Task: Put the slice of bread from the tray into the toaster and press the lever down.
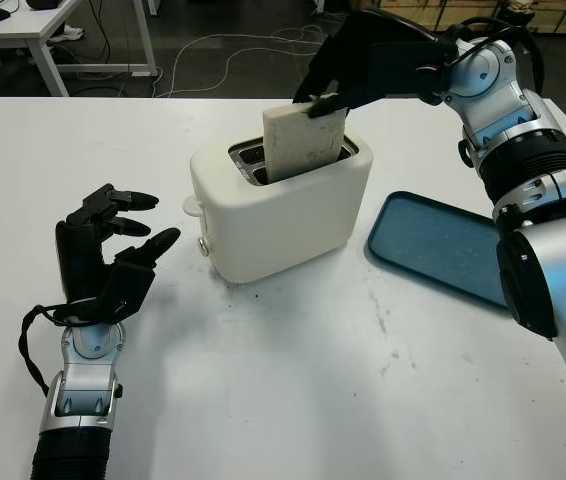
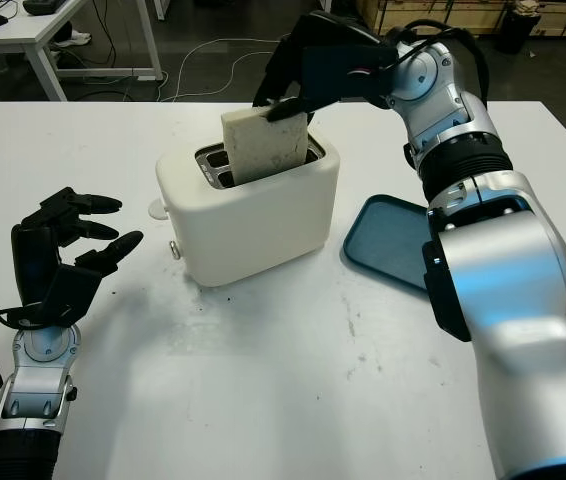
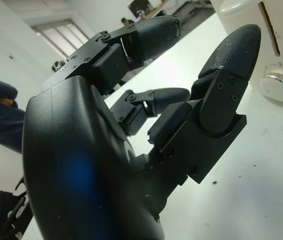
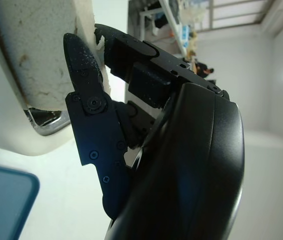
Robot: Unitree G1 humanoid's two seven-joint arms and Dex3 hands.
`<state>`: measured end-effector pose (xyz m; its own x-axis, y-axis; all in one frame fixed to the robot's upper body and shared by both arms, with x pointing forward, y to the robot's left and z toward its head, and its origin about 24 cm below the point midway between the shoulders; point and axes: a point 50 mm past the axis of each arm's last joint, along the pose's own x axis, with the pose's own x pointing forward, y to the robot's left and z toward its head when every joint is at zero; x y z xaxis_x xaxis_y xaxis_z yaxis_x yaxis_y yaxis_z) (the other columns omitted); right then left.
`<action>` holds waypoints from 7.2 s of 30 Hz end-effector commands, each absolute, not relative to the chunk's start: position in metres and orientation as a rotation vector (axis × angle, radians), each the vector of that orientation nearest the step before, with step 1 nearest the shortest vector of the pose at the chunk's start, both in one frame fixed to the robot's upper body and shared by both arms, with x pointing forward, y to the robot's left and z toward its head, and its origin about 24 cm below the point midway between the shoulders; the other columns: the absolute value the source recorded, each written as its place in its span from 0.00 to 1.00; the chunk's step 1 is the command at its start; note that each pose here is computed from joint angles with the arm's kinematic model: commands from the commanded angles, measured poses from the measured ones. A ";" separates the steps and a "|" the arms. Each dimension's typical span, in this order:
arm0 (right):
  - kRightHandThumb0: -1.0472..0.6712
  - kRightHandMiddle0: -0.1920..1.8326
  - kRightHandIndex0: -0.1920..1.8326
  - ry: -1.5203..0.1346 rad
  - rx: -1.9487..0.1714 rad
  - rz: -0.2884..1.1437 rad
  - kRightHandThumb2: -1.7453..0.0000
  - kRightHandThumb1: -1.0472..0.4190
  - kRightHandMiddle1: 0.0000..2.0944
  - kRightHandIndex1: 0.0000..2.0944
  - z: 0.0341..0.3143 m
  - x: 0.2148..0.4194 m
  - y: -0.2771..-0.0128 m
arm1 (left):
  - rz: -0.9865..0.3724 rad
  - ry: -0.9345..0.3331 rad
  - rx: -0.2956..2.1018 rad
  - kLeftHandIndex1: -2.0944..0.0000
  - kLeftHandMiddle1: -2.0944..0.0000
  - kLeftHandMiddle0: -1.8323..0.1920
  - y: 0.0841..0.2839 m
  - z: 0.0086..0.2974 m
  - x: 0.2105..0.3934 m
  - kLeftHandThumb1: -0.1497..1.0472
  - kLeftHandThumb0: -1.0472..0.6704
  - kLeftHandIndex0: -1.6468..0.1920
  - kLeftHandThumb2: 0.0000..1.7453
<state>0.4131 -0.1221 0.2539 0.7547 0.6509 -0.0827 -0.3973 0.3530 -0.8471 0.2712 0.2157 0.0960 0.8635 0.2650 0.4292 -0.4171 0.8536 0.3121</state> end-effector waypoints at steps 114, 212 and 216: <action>0.30 0.65 0.70 -0.179 0.022 0.151 1.00 0.12 0.00 0.03 0.068 0.299 -0.173 | -0.415 -0.761 1.347 0.99 0.77 0.16 0.219 0.219 0.332 0.75 0.13 0.12 0.00; 0.30 0.65 0.72 -0.194 0.045 0.174 0.99 0.09 0.00 0.00 0.065 0.294 -0.170 | -0.462 -0.688 1.462 1.00 0.44 0.37 0.206 0.193 0.341 0.70 0.47 0.16 0.00; 0.30 0.65 0.72 -0.193 0.049 0.174 0.99 0.09 0.00 0.00 0.064 0.293 -0.170 | -0.469 -0.703 1.437 1.00 0.43 0.37 0.204 0.191 0.340 0.69 0.49 0.16 0.00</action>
